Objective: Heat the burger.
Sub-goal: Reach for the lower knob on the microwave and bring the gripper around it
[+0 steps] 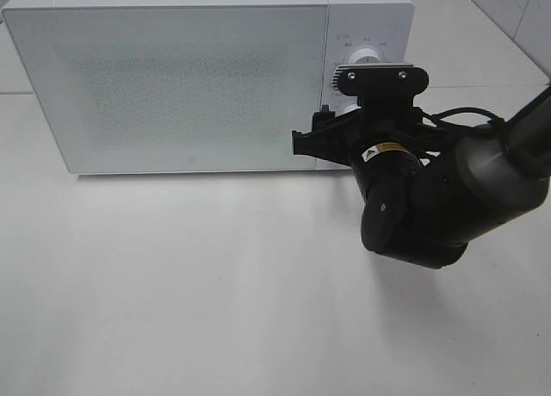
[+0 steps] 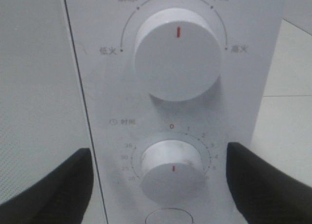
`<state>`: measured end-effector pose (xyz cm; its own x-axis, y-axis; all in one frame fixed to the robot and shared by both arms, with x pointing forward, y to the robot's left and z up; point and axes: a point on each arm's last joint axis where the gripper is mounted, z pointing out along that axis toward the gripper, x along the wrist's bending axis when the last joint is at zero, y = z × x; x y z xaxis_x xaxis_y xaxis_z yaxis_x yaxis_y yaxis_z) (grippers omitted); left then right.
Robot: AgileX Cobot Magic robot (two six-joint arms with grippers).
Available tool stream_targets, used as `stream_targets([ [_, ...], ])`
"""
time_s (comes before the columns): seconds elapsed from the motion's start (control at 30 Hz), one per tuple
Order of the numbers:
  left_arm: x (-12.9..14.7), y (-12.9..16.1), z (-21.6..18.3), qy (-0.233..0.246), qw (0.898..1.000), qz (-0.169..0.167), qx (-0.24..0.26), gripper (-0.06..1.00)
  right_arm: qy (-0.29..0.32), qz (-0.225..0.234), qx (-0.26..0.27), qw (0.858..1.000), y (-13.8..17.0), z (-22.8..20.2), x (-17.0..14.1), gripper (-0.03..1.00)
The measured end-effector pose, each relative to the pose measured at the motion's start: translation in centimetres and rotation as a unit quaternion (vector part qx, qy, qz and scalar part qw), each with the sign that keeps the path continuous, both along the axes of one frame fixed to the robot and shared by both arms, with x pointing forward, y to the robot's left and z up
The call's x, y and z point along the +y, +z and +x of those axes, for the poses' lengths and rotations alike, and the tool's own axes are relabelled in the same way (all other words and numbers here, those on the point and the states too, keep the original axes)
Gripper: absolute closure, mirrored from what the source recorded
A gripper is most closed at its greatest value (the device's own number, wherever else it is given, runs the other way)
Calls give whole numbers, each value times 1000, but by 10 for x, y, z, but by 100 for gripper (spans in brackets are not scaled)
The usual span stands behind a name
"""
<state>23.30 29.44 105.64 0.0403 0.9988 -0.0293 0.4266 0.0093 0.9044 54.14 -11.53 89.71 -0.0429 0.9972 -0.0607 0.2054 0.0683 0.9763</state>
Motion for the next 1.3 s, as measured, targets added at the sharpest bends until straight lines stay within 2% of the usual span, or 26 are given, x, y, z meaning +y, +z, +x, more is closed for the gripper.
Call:
stream_targets([
  [0.27,0,0,0,0,1000,1,0,-4,-2,-1,7,1000,-15,10,6,26],
  [1.3,0,0,0,1,1000,2,0,-4,-15,6,19,1000,-12,15,-6,26],
])
